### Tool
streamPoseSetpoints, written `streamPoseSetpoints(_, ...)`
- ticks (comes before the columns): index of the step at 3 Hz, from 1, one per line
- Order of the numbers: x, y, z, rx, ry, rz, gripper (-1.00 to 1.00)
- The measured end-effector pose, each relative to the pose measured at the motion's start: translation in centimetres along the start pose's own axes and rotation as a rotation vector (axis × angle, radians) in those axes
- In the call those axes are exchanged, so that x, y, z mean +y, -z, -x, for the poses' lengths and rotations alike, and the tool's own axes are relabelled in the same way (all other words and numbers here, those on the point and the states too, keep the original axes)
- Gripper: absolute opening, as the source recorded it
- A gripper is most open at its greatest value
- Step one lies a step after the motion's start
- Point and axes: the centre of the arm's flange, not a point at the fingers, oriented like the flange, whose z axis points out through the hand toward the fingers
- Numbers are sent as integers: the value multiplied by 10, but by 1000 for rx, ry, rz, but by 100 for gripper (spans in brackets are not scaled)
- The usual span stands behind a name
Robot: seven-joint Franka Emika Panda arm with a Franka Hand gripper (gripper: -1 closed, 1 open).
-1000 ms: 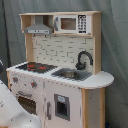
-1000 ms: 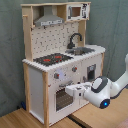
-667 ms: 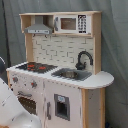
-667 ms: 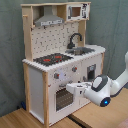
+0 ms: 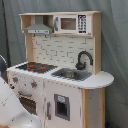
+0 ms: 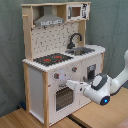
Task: Play with the kitchen
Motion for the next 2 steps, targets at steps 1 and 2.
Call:
streamPoseSetpoints(1, -2, -1, 0, -1, -103, 6, 100)
streamPoseSetpoints(2, -4, -2, -1, -3, -205, 15, 100)
